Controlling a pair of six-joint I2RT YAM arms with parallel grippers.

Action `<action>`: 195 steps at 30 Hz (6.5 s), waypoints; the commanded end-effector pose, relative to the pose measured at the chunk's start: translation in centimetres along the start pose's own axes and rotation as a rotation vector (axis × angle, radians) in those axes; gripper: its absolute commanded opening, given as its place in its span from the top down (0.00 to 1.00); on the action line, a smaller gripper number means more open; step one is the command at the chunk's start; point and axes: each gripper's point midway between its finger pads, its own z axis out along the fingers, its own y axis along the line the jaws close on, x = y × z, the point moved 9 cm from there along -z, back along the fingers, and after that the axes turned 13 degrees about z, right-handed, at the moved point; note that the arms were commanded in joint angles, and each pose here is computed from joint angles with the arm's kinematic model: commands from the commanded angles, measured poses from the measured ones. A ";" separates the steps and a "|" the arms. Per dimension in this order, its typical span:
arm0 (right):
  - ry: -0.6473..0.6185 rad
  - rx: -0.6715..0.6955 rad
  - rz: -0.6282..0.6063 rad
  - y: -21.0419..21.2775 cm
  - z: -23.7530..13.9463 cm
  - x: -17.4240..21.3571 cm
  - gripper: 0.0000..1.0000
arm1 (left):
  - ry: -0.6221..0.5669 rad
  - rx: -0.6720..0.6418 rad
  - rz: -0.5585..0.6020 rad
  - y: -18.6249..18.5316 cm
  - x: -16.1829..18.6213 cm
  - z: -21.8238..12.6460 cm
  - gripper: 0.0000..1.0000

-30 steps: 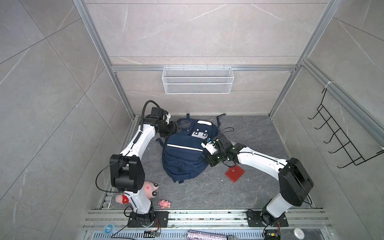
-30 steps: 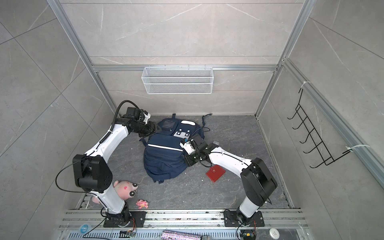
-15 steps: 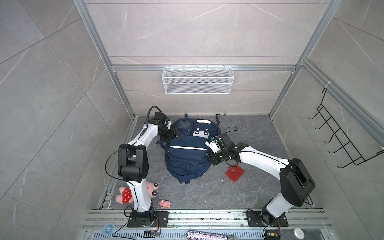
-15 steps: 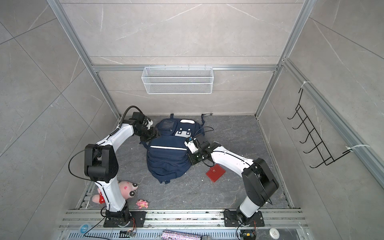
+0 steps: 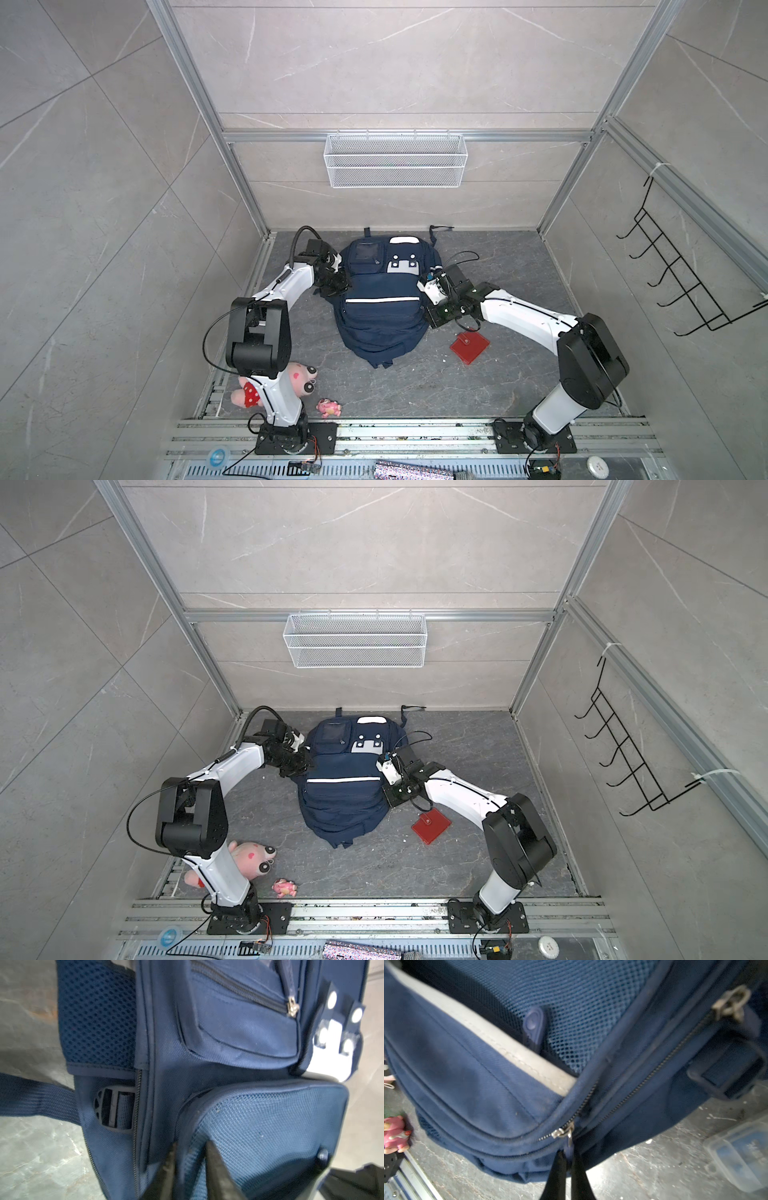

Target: Pack the student bag

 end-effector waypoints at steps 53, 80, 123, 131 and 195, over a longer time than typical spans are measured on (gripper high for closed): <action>-0.010 0.046 -0.392 -1.0 -0.8 -3.3 1.00 | 0.235 0.082 0.570 -10.7 -0.5 4.2 0.64; -0.003 0.127 -0.394 -1.3 -3.3 1.4 1.00 | -0.019 0.202 0.134 -8.0 -5.3 -0.7 1.00; -0.002 -0.190 -0.444 13.0 2.8 2.4 1.00 | -0.302 0.504 -0.361 -7.8 -6.1 -2.2 1.00; -0.015 -0.254 -0.395 13.7 3.6 1.9 1.00 | -0.323 0.496 -0.400 -7.9 -5.3 -2.5 1.00; -0.250 0.158 0.470 -7.9 -10.6 -4.3 0.00 | -0.137 -0.067 0.265 -13.0 -1.3 -6.7 0.08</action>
